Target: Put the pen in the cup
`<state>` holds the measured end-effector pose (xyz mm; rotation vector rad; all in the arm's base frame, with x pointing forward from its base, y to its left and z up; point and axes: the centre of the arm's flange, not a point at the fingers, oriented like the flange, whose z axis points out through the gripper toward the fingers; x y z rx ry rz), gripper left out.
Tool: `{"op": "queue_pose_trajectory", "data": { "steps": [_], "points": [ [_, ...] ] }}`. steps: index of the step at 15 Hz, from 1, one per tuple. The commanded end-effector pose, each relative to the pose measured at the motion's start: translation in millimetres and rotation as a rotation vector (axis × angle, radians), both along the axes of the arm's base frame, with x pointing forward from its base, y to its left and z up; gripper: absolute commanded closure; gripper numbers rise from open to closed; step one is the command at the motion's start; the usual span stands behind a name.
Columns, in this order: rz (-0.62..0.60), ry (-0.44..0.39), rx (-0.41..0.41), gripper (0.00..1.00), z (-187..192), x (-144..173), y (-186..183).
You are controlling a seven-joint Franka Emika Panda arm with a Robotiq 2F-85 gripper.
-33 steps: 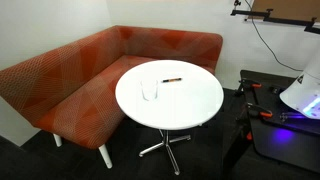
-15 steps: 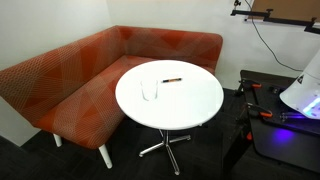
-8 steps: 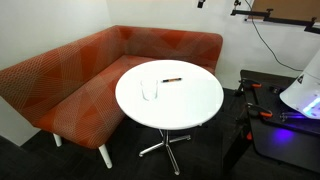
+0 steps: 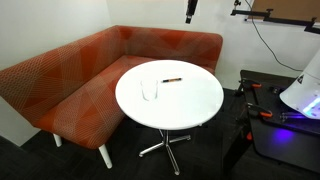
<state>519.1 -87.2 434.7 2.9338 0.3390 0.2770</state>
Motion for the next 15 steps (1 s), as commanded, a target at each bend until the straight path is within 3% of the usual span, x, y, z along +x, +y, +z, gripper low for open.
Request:
{"op": "queue_pose_trajectory", "data": {
  "steps": [1,6,7,15],
  "points": [
    [0.081,0.034,0.020,0.00,-20,27,11],
    [0.138,0.106,0.031,0.00,-46,50,28],
    [0.113,0.082,0.021,0.00,-45,32,27],
    [0.152,0.073,0.016,0.00,-71,44,31]
  ]
}}
